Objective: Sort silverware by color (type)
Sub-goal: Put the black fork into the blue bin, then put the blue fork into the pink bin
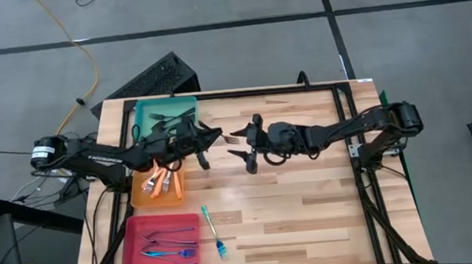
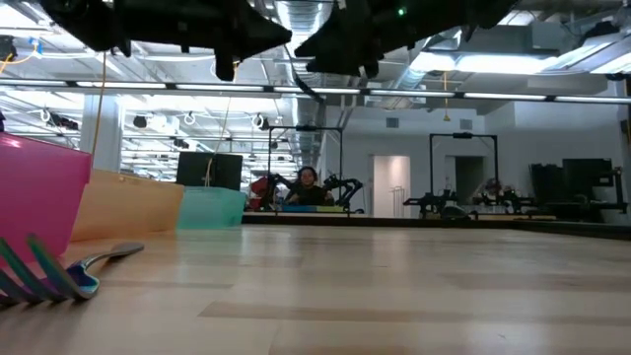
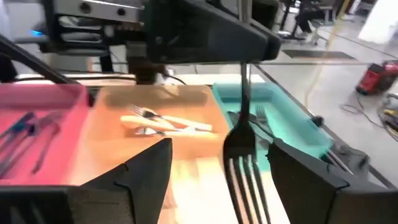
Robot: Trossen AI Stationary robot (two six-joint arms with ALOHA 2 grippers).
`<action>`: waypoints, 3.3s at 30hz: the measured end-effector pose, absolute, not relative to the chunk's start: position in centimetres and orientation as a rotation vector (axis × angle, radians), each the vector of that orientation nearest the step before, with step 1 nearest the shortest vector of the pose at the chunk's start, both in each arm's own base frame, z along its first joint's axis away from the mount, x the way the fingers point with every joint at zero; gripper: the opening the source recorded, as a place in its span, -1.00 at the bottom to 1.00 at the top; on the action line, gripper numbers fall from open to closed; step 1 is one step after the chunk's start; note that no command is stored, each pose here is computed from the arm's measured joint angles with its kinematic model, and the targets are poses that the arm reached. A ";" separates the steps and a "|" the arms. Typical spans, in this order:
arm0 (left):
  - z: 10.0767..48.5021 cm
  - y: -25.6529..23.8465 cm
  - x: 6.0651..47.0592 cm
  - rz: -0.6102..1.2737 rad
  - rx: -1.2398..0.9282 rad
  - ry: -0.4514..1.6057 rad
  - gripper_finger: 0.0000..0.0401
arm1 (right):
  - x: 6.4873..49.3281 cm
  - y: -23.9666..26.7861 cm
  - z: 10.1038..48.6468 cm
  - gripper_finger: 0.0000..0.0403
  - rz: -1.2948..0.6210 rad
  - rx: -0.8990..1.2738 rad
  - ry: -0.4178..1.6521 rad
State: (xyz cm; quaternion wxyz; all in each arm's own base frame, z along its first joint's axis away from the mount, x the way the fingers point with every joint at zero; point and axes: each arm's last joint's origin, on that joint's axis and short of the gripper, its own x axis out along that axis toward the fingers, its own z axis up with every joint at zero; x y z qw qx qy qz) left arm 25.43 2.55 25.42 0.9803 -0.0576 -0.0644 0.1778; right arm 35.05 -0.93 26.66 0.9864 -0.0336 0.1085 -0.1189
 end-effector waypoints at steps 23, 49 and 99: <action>28.4 11.5 22.8 0.850 0.181 0.805 -1.00 | 33.8 -3.6 24.2 0.42 -0.317 -0.041 0.508; 17.3 19.8 20.2 0.748 0.106 1.612 -1.00 | 32.9 -3.0 22.3 0.42 -0.303 -0.035 0.643; 30.7 17.9 23.2 0.377 -0.065 1.155 -0.52 | 34.2 3.4 21.4 0.42 0.028 -0.219 0.425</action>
